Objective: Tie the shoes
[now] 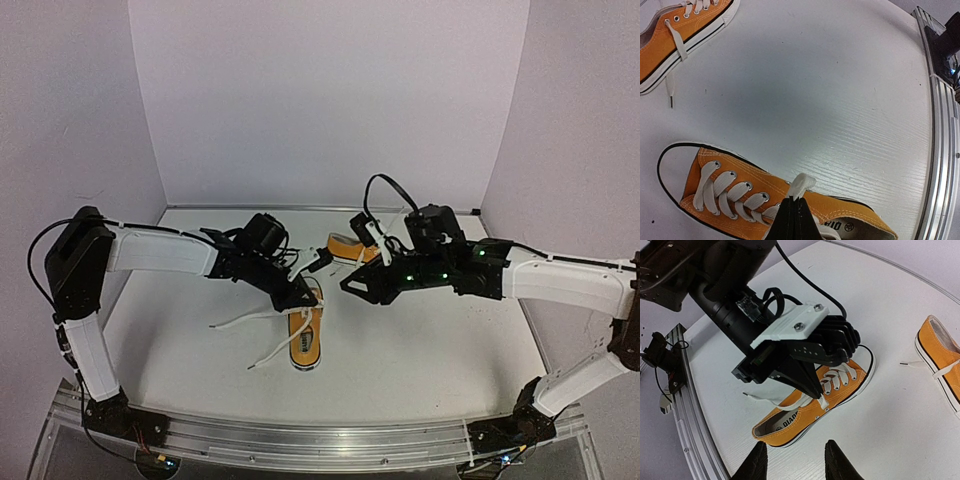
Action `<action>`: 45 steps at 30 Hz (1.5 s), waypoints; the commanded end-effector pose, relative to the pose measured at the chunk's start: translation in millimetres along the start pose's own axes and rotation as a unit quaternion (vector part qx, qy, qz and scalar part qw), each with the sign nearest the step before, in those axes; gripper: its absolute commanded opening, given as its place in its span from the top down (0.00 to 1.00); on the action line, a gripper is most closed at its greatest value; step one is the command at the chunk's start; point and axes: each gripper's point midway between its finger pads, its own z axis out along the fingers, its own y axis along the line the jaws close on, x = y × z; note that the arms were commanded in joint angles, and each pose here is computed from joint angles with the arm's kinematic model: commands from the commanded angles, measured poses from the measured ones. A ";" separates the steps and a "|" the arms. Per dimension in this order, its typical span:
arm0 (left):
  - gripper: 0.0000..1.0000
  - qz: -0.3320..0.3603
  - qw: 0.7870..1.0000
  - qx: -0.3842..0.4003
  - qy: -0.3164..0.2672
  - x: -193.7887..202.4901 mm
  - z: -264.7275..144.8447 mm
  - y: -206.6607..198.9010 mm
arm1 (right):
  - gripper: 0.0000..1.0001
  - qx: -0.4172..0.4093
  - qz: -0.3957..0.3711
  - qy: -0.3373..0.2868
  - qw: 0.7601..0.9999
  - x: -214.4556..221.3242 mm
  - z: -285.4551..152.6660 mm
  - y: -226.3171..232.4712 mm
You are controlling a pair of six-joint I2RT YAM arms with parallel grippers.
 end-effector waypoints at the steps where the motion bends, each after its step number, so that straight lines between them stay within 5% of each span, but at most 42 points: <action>1: 1.00 0.021 0.999 -0.041 -0.006 -8.1 -27.6 4.0 | 0.64 -0.002 0.007 -0.018 1.000 -7.4 2.1 0.3; 27: 0.95 -0.090 0.988 -0.123 -0.037 7.6 -13.9 62.5 | 0.72 -0.009 0.013 0.003 1.000 6.2 22.1 -0.6; 37: 0.63 -0.110 0.978 -0.175 -0.023 16.6 -41.3 69.3 | 0.70 -0.007 0.013 0.005 1.000 8.6 22.3 -1.4; 45: 0.36 -0.195 0.947 -0.255 0.028 57.9 -95.9 80.6 | 0.66 -0.007 0.013 0.002 1.000 7.4 20.1 -0.9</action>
